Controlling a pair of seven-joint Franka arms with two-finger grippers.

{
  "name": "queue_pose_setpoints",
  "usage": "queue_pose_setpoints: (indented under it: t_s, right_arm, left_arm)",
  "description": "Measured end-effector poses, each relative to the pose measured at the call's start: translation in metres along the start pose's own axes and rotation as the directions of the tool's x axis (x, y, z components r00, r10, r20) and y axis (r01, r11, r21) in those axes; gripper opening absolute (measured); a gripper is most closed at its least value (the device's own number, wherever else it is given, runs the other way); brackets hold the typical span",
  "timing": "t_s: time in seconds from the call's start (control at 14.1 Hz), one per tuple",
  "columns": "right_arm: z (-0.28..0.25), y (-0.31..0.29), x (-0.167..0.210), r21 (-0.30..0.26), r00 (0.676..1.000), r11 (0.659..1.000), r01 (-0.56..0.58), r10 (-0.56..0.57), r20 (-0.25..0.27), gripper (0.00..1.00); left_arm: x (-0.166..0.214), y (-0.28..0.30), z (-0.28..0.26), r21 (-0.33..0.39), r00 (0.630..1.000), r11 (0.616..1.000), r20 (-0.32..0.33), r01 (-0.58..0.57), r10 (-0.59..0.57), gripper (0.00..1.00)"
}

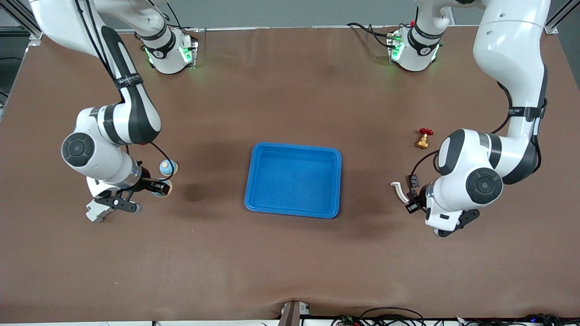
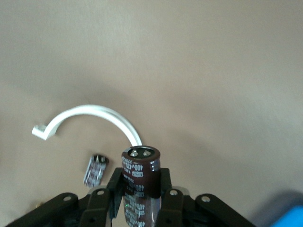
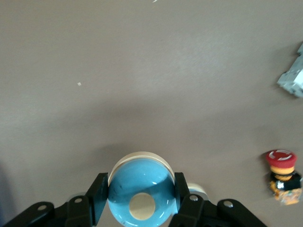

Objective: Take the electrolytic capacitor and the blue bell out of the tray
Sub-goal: 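Lift the capacitor and the bell out of the tray with both grippers, then place the capacitor below the arch while the right gripper carries the bell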

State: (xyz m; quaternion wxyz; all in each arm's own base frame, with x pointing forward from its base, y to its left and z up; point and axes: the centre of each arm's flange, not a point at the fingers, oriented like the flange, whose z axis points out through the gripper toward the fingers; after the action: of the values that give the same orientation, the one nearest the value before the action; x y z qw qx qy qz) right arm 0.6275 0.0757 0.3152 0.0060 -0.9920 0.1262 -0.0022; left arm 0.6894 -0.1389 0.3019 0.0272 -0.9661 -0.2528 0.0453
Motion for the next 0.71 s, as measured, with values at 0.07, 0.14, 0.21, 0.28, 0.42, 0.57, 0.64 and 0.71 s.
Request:
queue_pose_setpoints:
  t_s: [0.07, 0.14, 0.21, 0.28, 0.42, 0.57, 0.64, 0.71]
  right_arm:
    - [0.001, 0.014, 0.006, 0.005, 1.000, 1.000, 0.009, -0.009, -0.018, 0.62]
    - [0.005, 0.031, 0.012, 0.008, 0.999, 1.000, 0.016, -0.016, -0.036, 0.62]
    - [0.013, 0.048, 0.015, 0.009, 0.999, 1.000, 0.019, -0.019, -0.051, 0.62]
    - [0.024, 0.060, 0.018, 0.008, 0.998, 1.000, 0.019, -0.019, -0.063, 0.62]
    - [0.051, 0.068, 0.021, 0.005, 0.996, 1.000, 0.016, -0.016, -0.085, 0.62]
    - [0.078, 0.065, 0.022, 0.005, 0.994, 1.000, 0.022, -0.021, -0.107, 0.62]
    - [0.091, 0.064, 0.022, 0.005, 0.993, 1.000, 0.024, -0.024, -0.118, 0.62]
    - [0.100, 0.063, 0.023, 0.005, 0.992, 1.000, 0.026, -0.025, -0.127, 0.62]
  left_arm:
    - [0.009, -0.003, 0.011, -0.005, 1.000, 1.000, -0.018, 0.010, -0.010, 0.35]
    - [0.018, -0.007, 0.023, -0.014, 0.999, 1.000, -0.035, 0.020, -0.021, 0.35]
    - [0.027, -0.010, 0.036, -0.024, 0.998, 0.999, -0.053, 0.028, -0.030, 0.35]
    - [0.034, -0.012, 0.050, -0.032, 0.997, 0.999, -0.067, 0.033, -0.035, 0.35]
    - [0.041, -0.014, 0.074, -0.034, 0.996, 0.999, -0.075, 0.039, -0.042, 0.35]
    - [0.042, -0.013, 0.088, -0.035, 0.996, 0.999, -0.073, 0.040, -0.042, 0.35]
    - [0.043, -0.012, 0.093, -0.037, 0.996, 0.999, -0.074, 0.039, -0.042, 0.35]
    - [0.043, -0.011, 0.097, -0.039, 0.996, 0.999, -0.076, 0.038, -0.041, 0.35]
